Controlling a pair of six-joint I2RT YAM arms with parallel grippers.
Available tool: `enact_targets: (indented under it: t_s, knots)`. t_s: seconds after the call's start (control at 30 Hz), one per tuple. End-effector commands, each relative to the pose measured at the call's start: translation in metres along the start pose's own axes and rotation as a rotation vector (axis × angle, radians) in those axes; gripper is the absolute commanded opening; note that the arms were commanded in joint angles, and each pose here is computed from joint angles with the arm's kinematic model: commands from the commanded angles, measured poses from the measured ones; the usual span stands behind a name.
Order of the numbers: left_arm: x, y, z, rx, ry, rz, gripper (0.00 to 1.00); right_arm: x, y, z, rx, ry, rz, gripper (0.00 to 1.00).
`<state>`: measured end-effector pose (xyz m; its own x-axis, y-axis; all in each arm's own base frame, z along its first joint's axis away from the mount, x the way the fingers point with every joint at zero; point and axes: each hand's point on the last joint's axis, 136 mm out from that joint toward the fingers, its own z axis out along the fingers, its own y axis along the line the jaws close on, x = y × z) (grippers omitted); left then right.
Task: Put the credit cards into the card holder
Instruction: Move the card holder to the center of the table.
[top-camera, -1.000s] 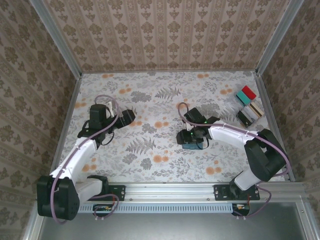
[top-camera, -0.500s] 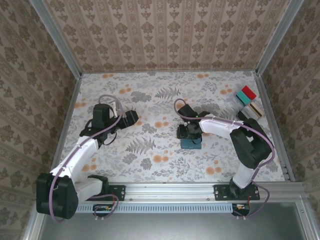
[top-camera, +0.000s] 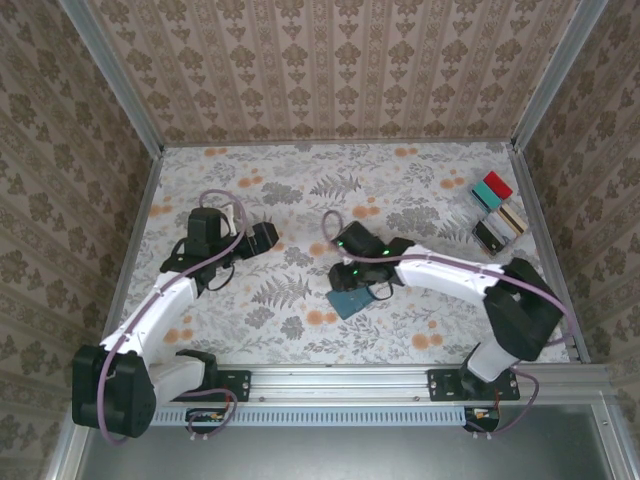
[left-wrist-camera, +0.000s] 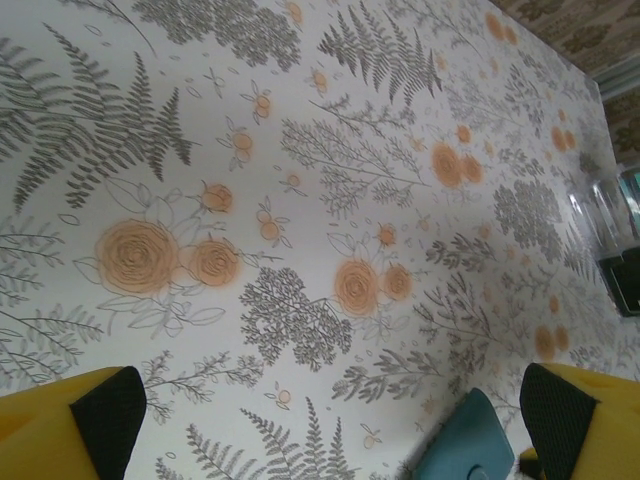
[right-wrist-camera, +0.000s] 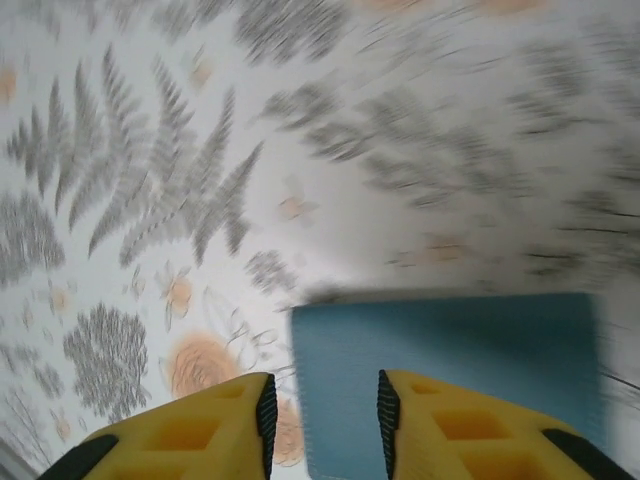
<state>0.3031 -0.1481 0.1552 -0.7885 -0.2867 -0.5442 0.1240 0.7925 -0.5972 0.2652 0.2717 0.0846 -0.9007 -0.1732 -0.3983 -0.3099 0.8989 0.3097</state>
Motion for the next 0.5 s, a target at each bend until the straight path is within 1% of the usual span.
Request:
enact_targets:
  t_s: [0.0,0.13,0.27,0.33,0.37,0.47]
  knots:
    - [0.007,-0.014,0.006,0.051,0.053,0.008,0.99,0.028,-0.048,0.002,0.114,0.027,0.276,0.36]
    - [0.017,-0.020,0.016,0.056,0.095,0.024,0.99,0.043,-0.041,0.015,0.035,0.050,0.342,0.36]
    - [0.019,-0.025,0.020,0.055,0.112,0.039,0.99,0.045,-0.038,0.026,0.029,0.075,0.330,0.36]
    - [0.022,-0.025,0.022,0.050,0.121,0.040,0.99,0.045,-0.043,0.033,0.073,0.097,0.286,0.36]
    - [0.024,-0.025,0.022,0.050,0.126,0.038,0.99,0.043,-0.043,0.036,0.071,0.102,0.257,0.36]
    - [0.032,-0.025,0.027,0.046,0.155,0.036,0.98,0.030,-0.026,0.044,-0.008,0.093,0.122,0.38]
